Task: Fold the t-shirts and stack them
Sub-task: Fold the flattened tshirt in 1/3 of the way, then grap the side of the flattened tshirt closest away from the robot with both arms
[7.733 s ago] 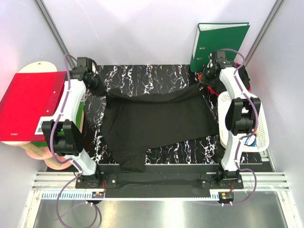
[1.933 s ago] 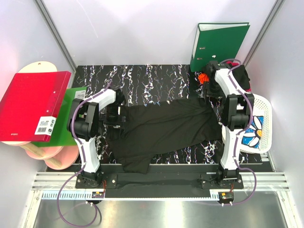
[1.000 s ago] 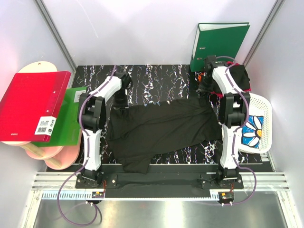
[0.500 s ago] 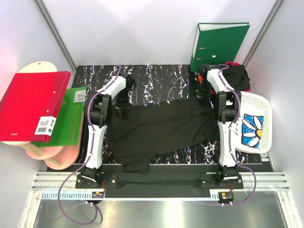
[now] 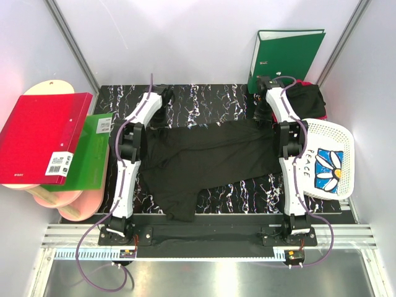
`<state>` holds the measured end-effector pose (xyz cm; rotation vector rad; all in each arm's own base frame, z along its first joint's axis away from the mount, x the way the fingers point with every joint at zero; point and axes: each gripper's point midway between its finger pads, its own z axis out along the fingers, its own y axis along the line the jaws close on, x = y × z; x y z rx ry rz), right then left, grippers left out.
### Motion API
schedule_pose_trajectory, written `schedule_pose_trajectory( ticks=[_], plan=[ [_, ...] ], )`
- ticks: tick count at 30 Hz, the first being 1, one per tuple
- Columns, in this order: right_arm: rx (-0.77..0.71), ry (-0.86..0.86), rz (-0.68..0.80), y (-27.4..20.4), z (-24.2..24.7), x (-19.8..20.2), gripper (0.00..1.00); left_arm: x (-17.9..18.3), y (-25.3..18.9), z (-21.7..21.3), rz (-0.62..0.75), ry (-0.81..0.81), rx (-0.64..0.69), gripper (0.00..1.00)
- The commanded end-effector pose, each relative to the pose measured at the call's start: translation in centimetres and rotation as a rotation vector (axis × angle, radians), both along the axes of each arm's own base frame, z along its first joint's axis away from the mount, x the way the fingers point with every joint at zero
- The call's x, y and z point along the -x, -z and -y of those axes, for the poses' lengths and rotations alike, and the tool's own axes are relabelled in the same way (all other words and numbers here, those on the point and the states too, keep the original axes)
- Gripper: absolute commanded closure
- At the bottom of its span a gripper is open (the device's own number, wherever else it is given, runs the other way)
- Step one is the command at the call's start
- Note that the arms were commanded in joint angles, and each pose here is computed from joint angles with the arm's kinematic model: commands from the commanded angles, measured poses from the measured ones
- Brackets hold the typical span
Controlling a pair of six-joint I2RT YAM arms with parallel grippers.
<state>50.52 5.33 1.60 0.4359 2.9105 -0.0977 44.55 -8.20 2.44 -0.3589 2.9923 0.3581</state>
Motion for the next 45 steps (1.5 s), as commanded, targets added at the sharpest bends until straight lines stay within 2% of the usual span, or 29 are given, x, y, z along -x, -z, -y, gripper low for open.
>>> schedule_pose_trajectory(
  ticks=[1, 6, 8, 11, 12, 14, 15, 17, 18, 19, 21, 22, 23, 24, 25, 26, 27, 29, 30, 32, 33, 35, 36, 38, 40, 41, 42, 44, 45],
  plan=[
    [-0.018, 0.008, 0.043, 0.9, -1.7, -1.3, 1.00, -4.1, -0.4, -2.3, 0.133, -0.093, -0.005, 1.00],
    [-0.051, -0.049, 0.077, -1.2, -2.9, -1.5, 0.98, -7.4, -1.1, -3.1, 0.239, -0.094, 0.025, 1.00],
    [-0.065, -0.070, 0.150, -4.8, -3.3, -2.0, 0.90, -8.3, -1.3, -3.3, 0.265, -0.080, 0.018, 1.00],
    [-0.080, -0.097, 0.285, -10.9, -3.4, -2.4, 0.86, -9.0, -1.3, -3.5, 0.288, -0.082, 0.027, 1.00],
    [-0.079, -0.100, 0.297, -11.7, -3.2, -2.1, 0.78, -9.2, -1.3, -3.5, 0.296, -0.082, 0.034, 1.00],
    [-0.083, -0.107, 0.374, -15.6, -3.1, -1.6, 0.77, -9.9, -1.7, -3.3, 0.323, -0.076, 0.043, 1.00],
    [-0.080, -0.107, 0.366, -15.7, -3.1, -1.1, 0.71, -10.1, -1.8, -3.1, 0.334, -0.070, 0.050, 1.00],
    [-0.100, -0.119, 0.402, -17.9, -3.2, -0.2, 0.70, -10.9, -3.0, -2.7, 0.376, -0.044, 0.069, 1.00],
    [-0.102, -0.124, 0.373, -17.1, -3.2, 0.6, 0.64, -11.3, -4.7, -2.5, 0.416, -0.033, 0.079, 1.00],
    [-0.118, -0.137, 0.399, -18.3, -3.4, 1.0, 0.63, -11.4, -5.7, -2.3, 0.434, -0.010, 0.081, 1.00],
    [-0.120, -0.144, 0.373, -17.4, -3.3, 2.1, 0.47, -11.4, -9.1, -1.8, 0.504, 0.018, 0.088, 0.97],
    [-0.131, -0.155, 0.413, -18.6, -3.5, 2.3, 0.27, -11.2, -10.2, -1.6, 0.520, 0.041, 0.086, 0.70],
    [-0.130, -0.153, 0.423, -18.9, -3.3, 2.6, 0.18, -10.8, -10.4, -1.4, 0.524, 0.063, 0.083, 0.56],
    [-0.130, -0.151, 0.394, -17.8, -3.3, 3.6, 0.08, -10.1, -13.6, -0.7, 0.579, 0.089, 0.082, 0.36],
    [-0.134, -0.152, 0.439, -19.2, -3.2, 3.8, 0.01, -9.6, -14.8, -1.0, 0.597, 0.112, 0.039, 0.05],
    [-0.133, -0.153, 0.441, -19.2, -3.1, 4.2, 0.00, -8.7, -14.9, -0.9, 0.591, 0.128, 0.018, 0.01],
    [-0.131, -0.152, 0.417, -18.3, -3.0, 5.0, 0.00, -7.7, -17.7, -0.3, 0.637, 0.149, 0.016, 0.01],
    [-0.130, -0.157, 0.436, -19.0, -2.8, 5.8, 0.00, -5.9, -17.9, 0.0, 0.615, 0.176, 0.010, 0.01],
    [-0.128, -0.156, 0.409, -18.1, -2.7, 6.6, 0.00, -4.7, -19.8, 0.3, 0.648, 0.186, 0.026, 0.01],
    [-0.126, -0.158, 0.389, -17.6, -2.6, 7.7, 0.00, -2.1, -18.4, 0.6, 0.589, 0.184, 0.066, 0.01],
    [-0.126, -0.158, 0.384, -17.5, -2.5, 8.1, 0.00, -0.6, -19.6, 0.8, 0.608, 0.167, 0.099, 0.01],
    [-0.155, -0.162, 0.379, -17.6, -2.8, 9.1, 0.00, 2.8, -16.6, 1.1, 0.509, 0.155, 0.152, 0.01],
    [-0.156, -0.161, 0.360, -17.0, -2.8, 9.7, 0.00, 4.5, -17.2, 1.2, 0.516, 0.128, 0.190, 0.04],
    [-0.164, -0.158, 0.356, -17.1, -2.8, 10.5, 0.00, 8.9, -13.8, 1.6, 0.393, 0.114, 0.248, 0.11],
    [-0.183, -0.158, 0.337, -16.6, -3.1, 11.4, 0.00, 12.5, -13.9, 2.7, 0.366, 0.097, 0.347, 0.22],
    [-0.187, -0.157, 0.314, -16.0, -3.1, 12.1, 0.00, 15.3, -11.7, 2.6, 0.284, 0.087, 0.362, 0.25],
    [-0.189, -0.139, 0.302, -15.8, -3.0, 12.5, 0.00, 17.2, -12.4, 3.0, 0.292, 0.097, 0.392, 0.28],
    [-0.186, -0.111, 0.240, -14.6, -2.8, 14.3, 0.02, 21.3, -10.5, 3.0, 0.189, 0.071, 0.423, 0.28],
    [-0.191, -0.073, 0.217, -14.2, -2.7, 15.0, 0.02, 22.7, -10.8, 3.3, 0.193, 0.068, 0.445, 0.28]
  ],
)
